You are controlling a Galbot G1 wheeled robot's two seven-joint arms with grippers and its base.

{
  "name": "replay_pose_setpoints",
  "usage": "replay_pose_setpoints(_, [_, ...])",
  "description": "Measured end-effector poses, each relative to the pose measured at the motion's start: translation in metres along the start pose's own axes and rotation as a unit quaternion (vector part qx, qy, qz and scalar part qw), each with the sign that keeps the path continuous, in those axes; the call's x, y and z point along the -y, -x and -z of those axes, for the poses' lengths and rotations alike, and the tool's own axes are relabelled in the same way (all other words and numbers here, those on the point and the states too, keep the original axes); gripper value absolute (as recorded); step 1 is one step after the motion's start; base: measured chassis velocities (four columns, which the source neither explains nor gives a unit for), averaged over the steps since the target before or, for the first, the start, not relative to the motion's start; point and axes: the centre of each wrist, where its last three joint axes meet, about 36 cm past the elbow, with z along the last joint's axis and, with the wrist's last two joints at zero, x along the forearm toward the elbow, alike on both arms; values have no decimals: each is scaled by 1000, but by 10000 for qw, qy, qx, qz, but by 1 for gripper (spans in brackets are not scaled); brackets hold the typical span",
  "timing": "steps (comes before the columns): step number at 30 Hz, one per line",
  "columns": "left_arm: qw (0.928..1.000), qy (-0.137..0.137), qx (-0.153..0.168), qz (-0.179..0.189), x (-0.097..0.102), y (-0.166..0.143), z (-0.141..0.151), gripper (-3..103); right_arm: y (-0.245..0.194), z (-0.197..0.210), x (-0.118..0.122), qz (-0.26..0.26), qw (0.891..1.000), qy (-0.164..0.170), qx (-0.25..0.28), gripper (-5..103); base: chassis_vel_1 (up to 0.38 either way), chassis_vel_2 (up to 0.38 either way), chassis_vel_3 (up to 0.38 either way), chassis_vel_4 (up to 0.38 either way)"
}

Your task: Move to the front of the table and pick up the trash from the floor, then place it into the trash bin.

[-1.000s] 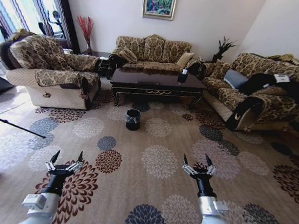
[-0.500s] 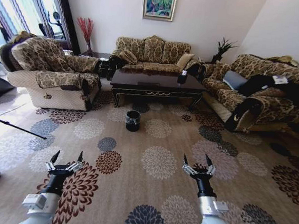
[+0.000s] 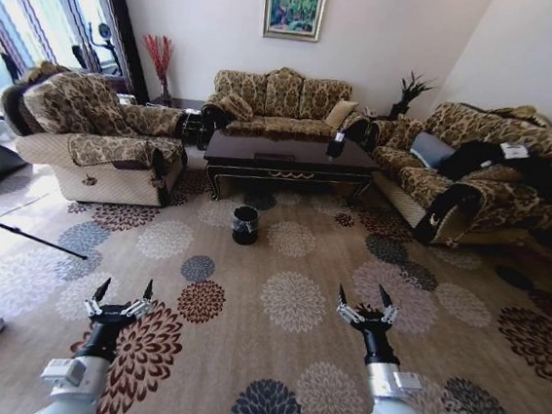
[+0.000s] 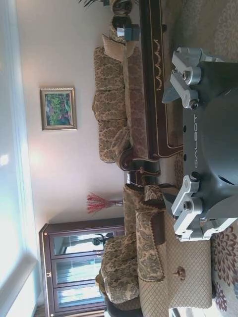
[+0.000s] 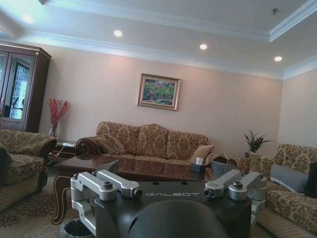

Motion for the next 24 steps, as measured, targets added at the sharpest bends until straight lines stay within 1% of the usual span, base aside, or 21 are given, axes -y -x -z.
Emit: replay_pose_setpoints(24, [10000, 0, 1, 0, 0, 0, 0, 100, 0, 0, 0, 0, 10000, 0, 0, 100, 0, 0, 0, 0])
